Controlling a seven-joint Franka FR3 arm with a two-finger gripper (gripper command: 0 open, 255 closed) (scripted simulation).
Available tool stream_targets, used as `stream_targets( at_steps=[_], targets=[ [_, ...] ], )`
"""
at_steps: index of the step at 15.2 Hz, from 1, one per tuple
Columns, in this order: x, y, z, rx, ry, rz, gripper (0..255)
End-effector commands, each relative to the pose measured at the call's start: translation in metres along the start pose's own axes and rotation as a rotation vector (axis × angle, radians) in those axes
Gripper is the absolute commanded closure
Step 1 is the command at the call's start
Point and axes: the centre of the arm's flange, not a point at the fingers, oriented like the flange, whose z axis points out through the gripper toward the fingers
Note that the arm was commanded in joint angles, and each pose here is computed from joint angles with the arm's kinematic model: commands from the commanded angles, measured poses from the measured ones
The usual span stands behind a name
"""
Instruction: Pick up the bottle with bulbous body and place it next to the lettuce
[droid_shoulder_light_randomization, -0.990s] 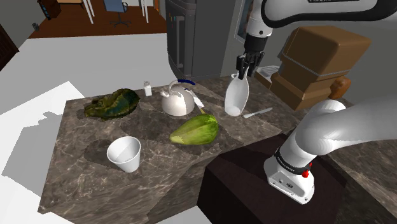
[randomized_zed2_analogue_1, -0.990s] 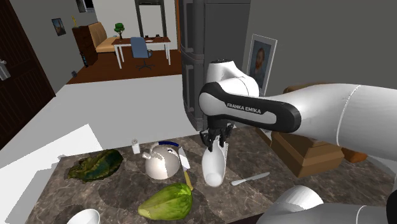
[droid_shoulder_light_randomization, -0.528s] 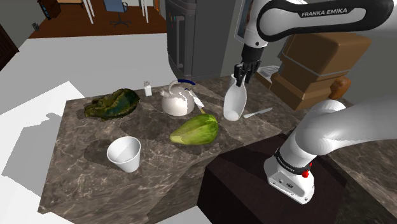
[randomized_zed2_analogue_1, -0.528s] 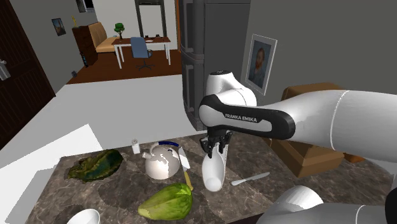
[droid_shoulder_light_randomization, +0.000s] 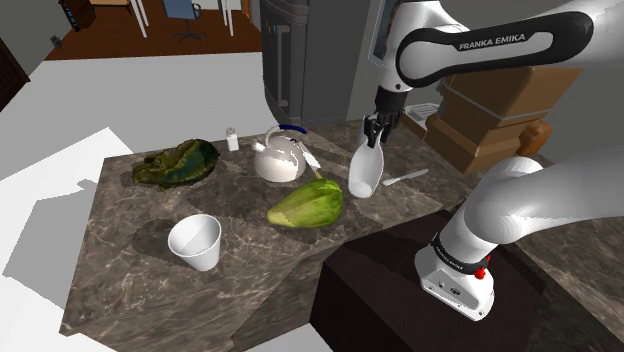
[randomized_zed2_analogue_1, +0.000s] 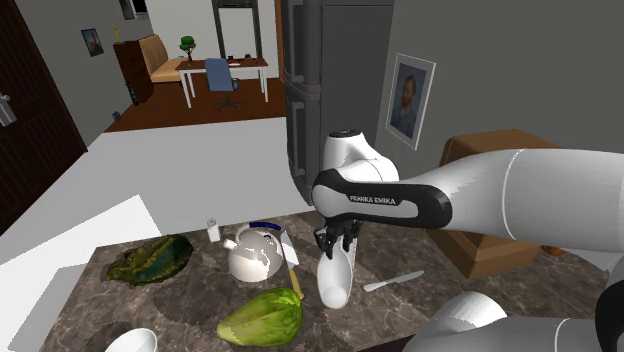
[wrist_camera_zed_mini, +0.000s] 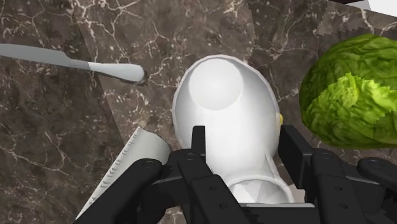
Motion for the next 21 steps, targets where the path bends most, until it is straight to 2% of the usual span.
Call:
stream_targets(
  at_steps=[1,7,8,13,17,21],
  targets=[
    [-0.001,0.0,0.004,0.0,0.001,0.0,255],
    [-0.001,0.0,0.004,0.0,0.001,0.0,255],
    [-0.001,0.0,0.004,0.0,0.001,0.0,0],
    [0.0,0.0,0.004,0.0,0.001,0.0,0],
    [-0.001,0.0,-0.046,0.0,0.001,0.0,0],
    [-0.001,0.0,-0.046,0.0,0.001,0.0,0]
  ],
)
